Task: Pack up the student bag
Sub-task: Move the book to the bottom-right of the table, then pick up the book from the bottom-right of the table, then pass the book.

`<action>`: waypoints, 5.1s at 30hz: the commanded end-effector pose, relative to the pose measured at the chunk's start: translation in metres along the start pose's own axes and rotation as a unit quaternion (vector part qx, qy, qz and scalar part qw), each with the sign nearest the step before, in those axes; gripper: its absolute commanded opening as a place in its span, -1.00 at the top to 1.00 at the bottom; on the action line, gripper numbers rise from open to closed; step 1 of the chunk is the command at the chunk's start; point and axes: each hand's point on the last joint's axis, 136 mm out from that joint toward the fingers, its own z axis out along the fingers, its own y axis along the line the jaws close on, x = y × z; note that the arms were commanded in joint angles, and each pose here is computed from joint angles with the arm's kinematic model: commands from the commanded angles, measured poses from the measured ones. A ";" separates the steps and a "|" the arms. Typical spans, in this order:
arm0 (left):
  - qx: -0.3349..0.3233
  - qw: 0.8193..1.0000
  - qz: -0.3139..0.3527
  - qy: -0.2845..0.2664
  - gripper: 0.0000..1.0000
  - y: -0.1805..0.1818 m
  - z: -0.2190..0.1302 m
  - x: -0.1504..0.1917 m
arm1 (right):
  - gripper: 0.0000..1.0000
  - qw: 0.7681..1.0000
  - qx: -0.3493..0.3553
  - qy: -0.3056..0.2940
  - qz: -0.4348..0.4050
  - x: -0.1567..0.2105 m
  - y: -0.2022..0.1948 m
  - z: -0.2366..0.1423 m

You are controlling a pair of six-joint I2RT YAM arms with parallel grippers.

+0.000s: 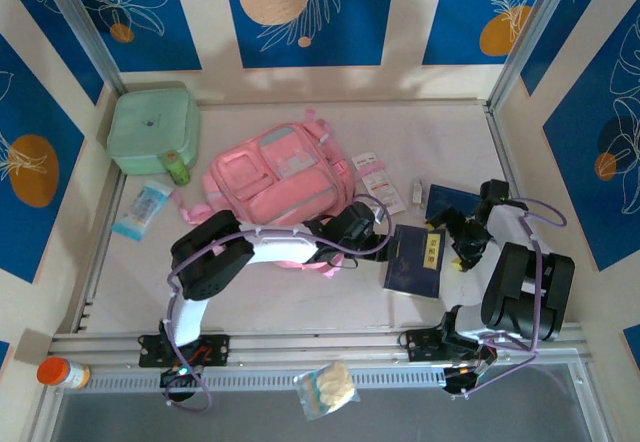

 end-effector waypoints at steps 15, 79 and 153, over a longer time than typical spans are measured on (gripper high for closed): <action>-0.049 0.998 -0.029 -0.009 -0.04 0.031 -0.004 -0.001 | -0.99 0.996 -0.052 0.059 -0.046 0.060 0.028 -0.001; -0.036 0.998 -0.048 0.004 0.08 0.055 0.006 0.010 | 0.35 0.983 -0.087 0.069 -0.143 0.088 0.046 -0.020; 0.179 0.971 -0.065 -0.147 0.83 -0.012 -0.224 -0.111 | 0.89 0.852 -0.344 0.115 -0.377 0.167 0.207 -0.126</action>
